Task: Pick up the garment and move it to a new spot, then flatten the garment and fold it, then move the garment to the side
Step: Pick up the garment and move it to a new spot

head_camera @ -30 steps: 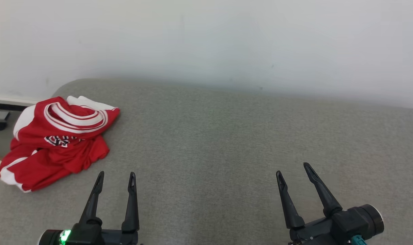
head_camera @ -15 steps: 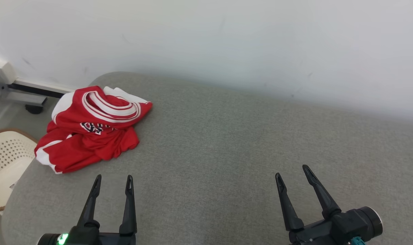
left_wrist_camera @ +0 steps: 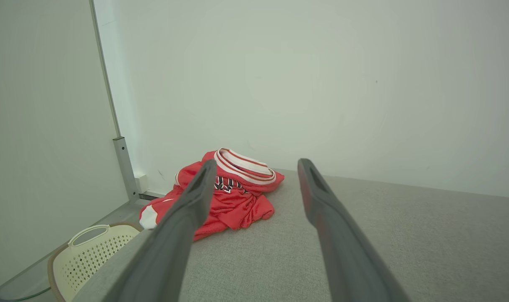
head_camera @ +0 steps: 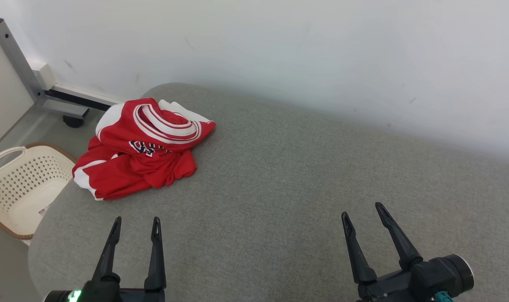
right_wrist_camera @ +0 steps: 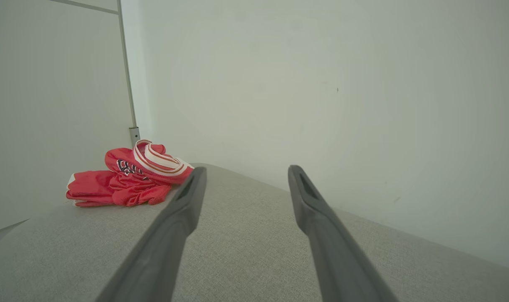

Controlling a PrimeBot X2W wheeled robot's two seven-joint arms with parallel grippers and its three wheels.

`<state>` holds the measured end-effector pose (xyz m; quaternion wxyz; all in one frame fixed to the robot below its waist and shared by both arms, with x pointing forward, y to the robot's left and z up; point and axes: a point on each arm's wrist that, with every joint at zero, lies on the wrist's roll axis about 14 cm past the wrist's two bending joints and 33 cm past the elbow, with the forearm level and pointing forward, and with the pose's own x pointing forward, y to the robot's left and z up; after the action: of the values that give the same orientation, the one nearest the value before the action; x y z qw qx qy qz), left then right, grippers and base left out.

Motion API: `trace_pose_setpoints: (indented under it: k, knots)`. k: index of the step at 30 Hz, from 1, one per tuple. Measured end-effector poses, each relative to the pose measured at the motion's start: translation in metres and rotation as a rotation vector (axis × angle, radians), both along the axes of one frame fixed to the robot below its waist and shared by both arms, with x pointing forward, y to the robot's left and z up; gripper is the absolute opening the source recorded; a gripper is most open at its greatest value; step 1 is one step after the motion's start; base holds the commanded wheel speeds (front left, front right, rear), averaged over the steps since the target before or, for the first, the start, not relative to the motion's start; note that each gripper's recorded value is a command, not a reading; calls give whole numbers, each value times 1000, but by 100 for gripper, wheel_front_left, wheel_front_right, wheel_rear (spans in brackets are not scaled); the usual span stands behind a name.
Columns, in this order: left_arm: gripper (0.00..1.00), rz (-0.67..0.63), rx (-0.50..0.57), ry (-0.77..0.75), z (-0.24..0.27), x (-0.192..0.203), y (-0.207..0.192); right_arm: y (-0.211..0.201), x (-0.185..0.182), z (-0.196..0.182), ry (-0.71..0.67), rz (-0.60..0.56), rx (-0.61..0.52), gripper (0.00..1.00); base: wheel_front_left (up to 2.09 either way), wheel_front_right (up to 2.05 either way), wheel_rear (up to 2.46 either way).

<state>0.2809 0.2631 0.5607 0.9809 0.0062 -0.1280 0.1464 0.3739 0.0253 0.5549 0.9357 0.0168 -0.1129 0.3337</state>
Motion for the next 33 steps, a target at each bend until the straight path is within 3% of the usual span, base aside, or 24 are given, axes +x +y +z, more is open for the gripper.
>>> trace_pose_setpoints:
  k: [13, 17, 21, 28, 33]
  knots:
    - [100, 31, -3, 12, -3, -4, 7, 6, 1, -6, 17, 18, -1, 100, 0, 0, 0]
    - [100, 18, -49, 18, -8, 2, 7, 5, 4, -11, 31, 15, -3, 100, 0, 0, 0]
    - [100, -2, -50, 13, -4, 20, 12, 3, 14, -14, 31, 10, -8, 100, 0, 0, 0]
    - [100, -19, -151, -22, 4, 69, 36, -5, 40, -28, 39, -9, -32, 100, 0, 0, 0]
    - [100, -33, -121, 8, 10, 116, 57, -13, 61, -43, 55, -29, -47, 100, 0, 0, 0]
